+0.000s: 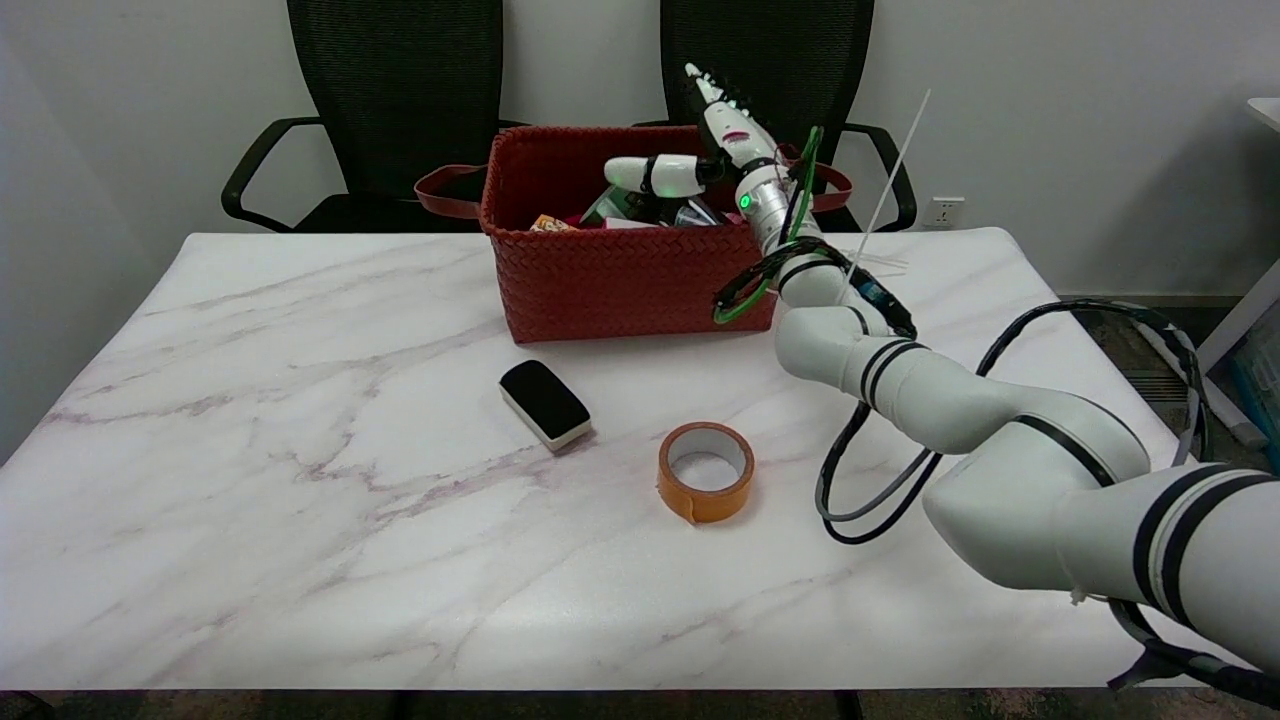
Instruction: Place the black water bottle into the brown storage basket.
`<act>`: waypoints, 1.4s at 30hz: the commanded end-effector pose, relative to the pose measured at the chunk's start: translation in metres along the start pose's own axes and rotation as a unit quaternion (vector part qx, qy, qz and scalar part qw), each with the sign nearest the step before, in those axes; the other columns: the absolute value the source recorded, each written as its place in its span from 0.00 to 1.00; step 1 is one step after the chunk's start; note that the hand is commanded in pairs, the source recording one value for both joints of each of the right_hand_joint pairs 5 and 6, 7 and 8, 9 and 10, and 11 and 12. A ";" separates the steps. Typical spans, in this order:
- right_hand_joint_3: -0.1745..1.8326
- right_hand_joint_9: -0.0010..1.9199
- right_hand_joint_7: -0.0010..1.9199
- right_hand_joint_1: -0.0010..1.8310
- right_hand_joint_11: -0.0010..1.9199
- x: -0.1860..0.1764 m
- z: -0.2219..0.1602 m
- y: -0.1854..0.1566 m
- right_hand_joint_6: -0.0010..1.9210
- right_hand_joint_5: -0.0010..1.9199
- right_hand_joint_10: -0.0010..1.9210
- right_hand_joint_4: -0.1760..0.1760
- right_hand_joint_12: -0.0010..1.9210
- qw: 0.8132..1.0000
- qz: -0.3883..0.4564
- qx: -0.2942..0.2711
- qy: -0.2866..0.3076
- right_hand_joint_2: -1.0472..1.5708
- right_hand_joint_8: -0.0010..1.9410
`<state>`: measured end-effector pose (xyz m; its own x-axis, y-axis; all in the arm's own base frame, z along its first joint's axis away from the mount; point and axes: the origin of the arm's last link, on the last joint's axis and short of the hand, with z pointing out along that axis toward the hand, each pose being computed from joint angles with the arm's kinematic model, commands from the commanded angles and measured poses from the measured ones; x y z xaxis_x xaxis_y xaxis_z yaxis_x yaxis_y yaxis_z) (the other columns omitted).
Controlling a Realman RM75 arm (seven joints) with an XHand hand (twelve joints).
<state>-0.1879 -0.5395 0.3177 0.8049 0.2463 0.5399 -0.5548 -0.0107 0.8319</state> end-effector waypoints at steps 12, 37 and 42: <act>0.10 0.06 0.03 0.30 0.08 0.134 -0.087 0.082 0.00 0.00 0.06 0.50 0.08 0.962 0.182 -0.006 0.203 0.63 0.03; 0.01 0.11 0.08 0.34 0.16 0.127 -0.228 0.114 0.00 0.00 0.11 0.50 0.16 0.930 0.193 -0.032 0.312 0.66 0.08; 0.00 0.12 0.09 0.35 0.16 0.121 -0.232 0.109 0.00 0.00 0.12 0.50 0.16 0.928 0.196 -0.026 0.316 0.66 0.08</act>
<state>-0.1901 -0.3396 0.4514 0.3390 0.6873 0.6424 -0.8059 -0.1402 0.5752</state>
